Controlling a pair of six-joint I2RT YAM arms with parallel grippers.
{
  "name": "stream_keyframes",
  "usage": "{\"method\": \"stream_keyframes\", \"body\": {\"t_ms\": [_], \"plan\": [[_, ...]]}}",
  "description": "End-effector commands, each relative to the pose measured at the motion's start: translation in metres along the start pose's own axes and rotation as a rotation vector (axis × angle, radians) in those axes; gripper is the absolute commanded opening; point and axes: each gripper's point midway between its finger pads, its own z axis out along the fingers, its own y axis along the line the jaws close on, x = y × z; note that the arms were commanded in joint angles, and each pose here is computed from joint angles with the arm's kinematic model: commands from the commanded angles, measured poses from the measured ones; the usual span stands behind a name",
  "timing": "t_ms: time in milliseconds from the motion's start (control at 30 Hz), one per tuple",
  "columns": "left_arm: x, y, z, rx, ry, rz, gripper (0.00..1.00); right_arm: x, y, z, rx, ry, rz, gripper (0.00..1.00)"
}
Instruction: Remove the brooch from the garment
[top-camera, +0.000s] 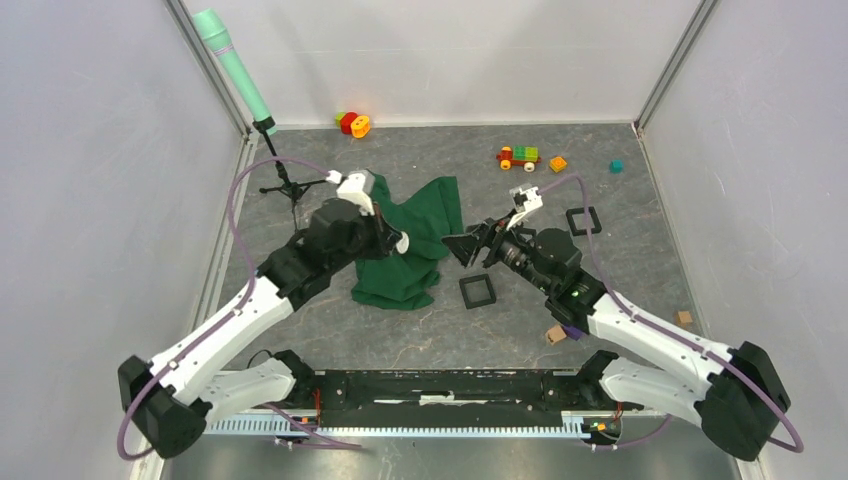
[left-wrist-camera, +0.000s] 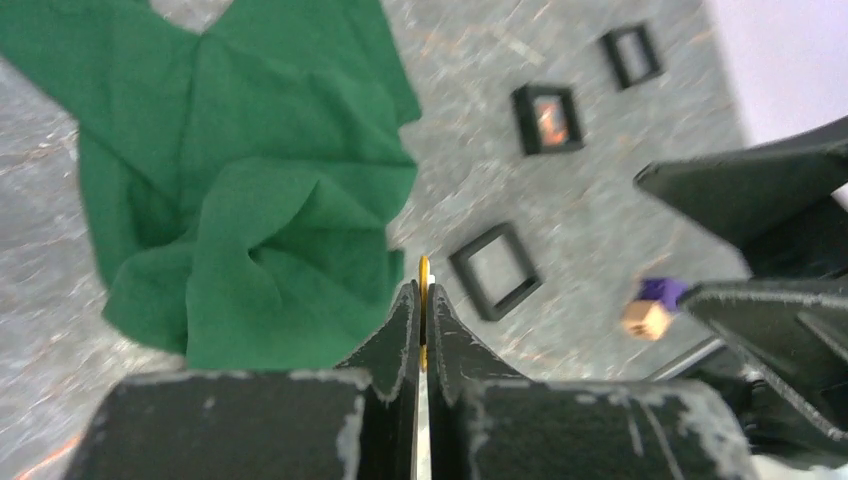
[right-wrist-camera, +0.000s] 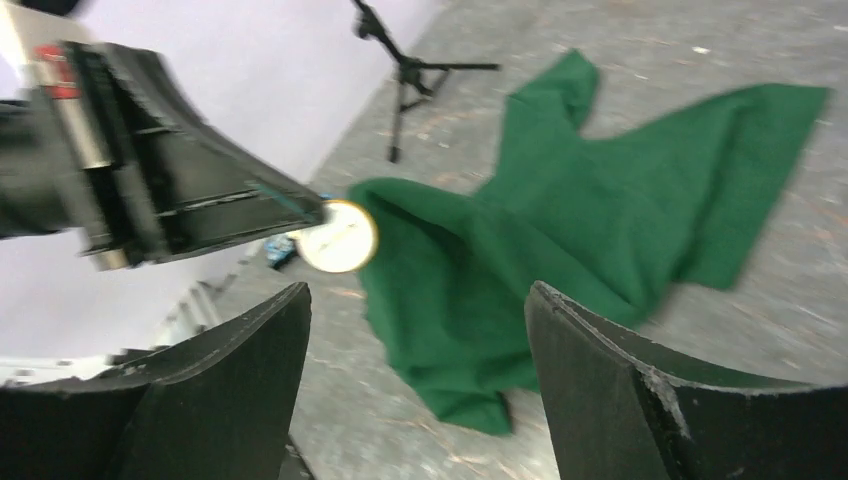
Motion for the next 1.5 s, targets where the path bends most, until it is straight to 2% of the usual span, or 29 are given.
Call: {"method": "stream_keyframes", "body": {"t_ms": [0,133,333,433,567,667,767,967,1100,1200,1333,1467], "plan": [[0.021,0.04,-0.015,-0.32,0.127,0.26,0.02,0.019,-0.054,-0.026,0.231,0.07,-0.144,0.83],[0.04,0.061,-0.013,-0.472,0.209,0.365,0.02,0.025,-0.067,-0.038,0.273,0.074,-0.152,0.83],[0.054,0.121,-0.002,-0.863,0.263,0.542,0.02,0.033,-0.065,-0.038,0.258,0.102,-0.134,0.84],[0.071,0.138,0.029,-0.91,0.298,0.556,0.02,0.036,-0.065,-0.037,0.253,0.109,-0.128,0.83],[0.082,0.167,0.061,-0.934,0.361,0.493,0.02,0.037,-0.063,-0.038,0.246,0.117,-0.121,0.83],[0.073,0.183,0.064,-1.045,0.359,0.57,0.02,0.038,-0.066,-0.044,0.258,0.117,-0.128,0.83],[0.065,0.174,0.052,-1.114,0.388,0.644,0.02,0.04,-0.072,-0.05,0.283,0.113,-0.136,0.83],[0.068,0.102,0.019,-1.008,0.355,0.735,0.02,0.044,-0.079,-0.055,0.306,0.119,-0.142,0.83],[0.069,0.077,0.006,-0.976,0.312,0.767,0.02,0.045,-0.077,-0.054,0.298,0.123,-0.136,0.83],[0.081,0.075,0.014,-0.974,0.323,0.796,0.02,0.044,-0.076,-0.054,0.295,0.121,-0.134,0.83],[0.108,0.083,0.035,-1.001,0.394,0.848,0.02,0.045,-0.076,-0.056,0.29,0.122,-0.13,0.83],[0.125,0.087,0.054,-1.004,0.419,0.881,0.07,0.045,-0.077,-0.058,0.297,0.122,-0.135,0.83]]}}
